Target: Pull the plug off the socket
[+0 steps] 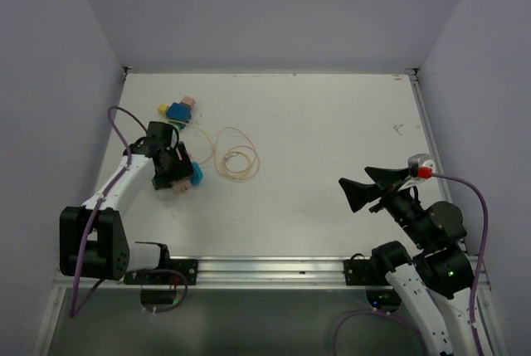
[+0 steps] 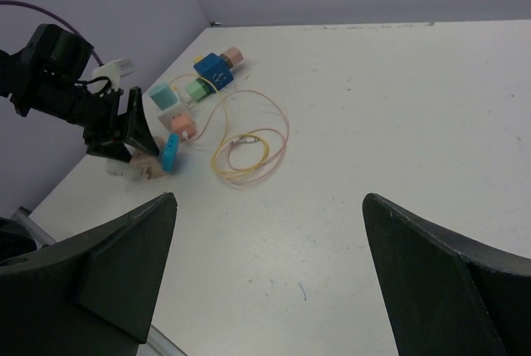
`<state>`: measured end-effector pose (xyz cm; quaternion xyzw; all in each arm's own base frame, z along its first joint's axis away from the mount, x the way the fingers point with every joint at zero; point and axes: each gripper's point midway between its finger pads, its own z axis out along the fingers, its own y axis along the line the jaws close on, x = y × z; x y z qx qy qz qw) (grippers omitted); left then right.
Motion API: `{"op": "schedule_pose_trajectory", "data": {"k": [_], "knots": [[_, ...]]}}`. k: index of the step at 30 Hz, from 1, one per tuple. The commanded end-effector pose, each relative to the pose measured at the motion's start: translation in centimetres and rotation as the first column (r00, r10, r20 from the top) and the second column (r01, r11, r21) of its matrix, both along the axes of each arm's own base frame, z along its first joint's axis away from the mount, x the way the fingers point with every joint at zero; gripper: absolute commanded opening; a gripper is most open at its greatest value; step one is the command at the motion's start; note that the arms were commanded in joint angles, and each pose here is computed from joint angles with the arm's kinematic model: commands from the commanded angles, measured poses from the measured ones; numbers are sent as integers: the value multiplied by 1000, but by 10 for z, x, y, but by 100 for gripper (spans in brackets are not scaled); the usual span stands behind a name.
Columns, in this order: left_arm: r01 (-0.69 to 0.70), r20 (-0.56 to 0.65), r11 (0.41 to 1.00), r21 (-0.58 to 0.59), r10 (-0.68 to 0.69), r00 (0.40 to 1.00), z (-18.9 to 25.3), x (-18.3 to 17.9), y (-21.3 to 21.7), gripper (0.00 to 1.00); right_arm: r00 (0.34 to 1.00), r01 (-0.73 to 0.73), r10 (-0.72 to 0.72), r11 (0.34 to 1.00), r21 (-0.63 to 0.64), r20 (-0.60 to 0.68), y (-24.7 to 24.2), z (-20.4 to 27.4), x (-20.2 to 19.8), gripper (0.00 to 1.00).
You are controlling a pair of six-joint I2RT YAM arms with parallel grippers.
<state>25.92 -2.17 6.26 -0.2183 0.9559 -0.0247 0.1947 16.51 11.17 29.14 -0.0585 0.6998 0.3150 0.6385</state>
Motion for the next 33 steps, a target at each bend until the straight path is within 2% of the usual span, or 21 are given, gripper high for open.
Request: {"op": "schedule_pose_trajectory", "data": {"k": [1, 4, 12, 20, 24, 28, 33], "knots": [[45, 62, 996, -81, -40, 997, 13, 9, -41, 76, 999, -12, 11, 999, 31, 32, 3, 11, -1, 99], [56, 59, 995, -87, -51, 997, 10, 11, -57, 76, 1000, -12, 11, 1000, 29, 30, 2, 11, -1, 99], [31, 68, 999, -41, -29, 997, 15, 17, -58, 75, 1000, -7, 6, 1000, 23, 28, 1, 12, -3, 99], [-4, 128, 999, 49, -2, 992, 36, 23, -40, 85, 1000, -16, 15, 999, 27, 27, 2, 12, -4, 99], [91, 138, 988, 127, -108, 985, 44, 31, -33, 92, 1000, -16, 15, 1000, 26, 26, 2, 12, -4, 99], [219, 100, 949, 229, -246, 964, 41, 35, -23, 95, 1000, -16, 15, 1000, 26, 22, 2, 11, -4, 99], [320, 42, 919, 229, -337, 940, 25, 29, -26, 95, 999, -27, 26, 999, 33, 18, 5, 11, -3, 99]]}}
